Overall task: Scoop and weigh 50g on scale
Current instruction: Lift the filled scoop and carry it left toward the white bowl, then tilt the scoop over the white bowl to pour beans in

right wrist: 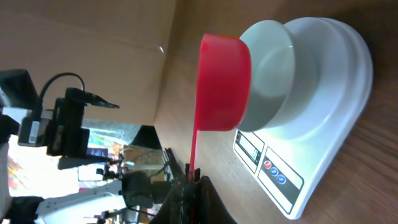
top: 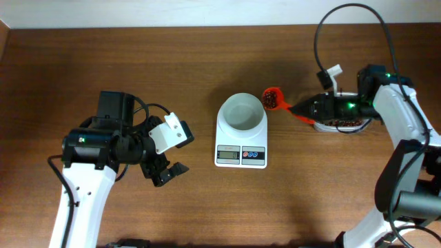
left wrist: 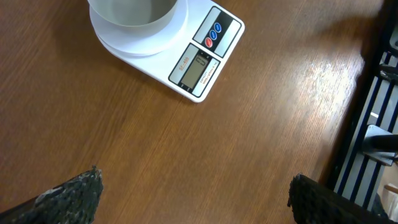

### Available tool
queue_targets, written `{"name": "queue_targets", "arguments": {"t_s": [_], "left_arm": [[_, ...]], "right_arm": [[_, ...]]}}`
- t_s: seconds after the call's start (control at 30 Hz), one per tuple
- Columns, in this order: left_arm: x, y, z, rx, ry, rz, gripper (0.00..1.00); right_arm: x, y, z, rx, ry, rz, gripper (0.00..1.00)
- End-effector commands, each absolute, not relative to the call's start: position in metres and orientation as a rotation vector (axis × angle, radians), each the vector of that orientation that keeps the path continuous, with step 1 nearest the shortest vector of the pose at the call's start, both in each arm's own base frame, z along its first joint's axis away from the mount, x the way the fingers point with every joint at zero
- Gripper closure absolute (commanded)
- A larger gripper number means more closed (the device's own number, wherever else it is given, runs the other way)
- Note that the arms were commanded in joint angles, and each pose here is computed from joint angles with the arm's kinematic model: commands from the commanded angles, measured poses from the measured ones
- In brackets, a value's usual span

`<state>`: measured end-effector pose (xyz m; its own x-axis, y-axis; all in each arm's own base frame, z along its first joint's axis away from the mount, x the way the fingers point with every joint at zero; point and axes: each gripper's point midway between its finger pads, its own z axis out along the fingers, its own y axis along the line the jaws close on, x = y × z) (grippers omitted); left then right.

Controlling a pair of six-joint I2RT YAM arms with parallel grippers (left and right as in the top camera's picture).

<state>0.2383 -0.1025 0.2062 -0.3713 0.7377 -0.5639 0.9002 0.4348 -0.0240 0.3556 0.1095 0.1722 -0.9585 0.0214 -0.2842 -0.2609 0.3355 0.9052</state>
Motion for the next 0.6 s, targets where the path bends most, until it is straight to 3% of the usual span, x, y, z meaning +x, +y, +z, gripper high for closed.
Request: {"name": "queue_targets", "arguments": {"t_s": [0.0, 0.57], "left_arm": [[0.241, -0.102, 0.212, 1.364, 2.207, -0.448, 0.01], [0.241, -0.102, 0.212, 1.364, 2.207, -0.448, 0.01]], "right_arm": [[0.355, 0.123, 0.171, -0.248, 2.335, 1.716, 0.96], [0.365, 0.16, 0.144, -0.51, 2.415, 1.481, 0.96]]}}
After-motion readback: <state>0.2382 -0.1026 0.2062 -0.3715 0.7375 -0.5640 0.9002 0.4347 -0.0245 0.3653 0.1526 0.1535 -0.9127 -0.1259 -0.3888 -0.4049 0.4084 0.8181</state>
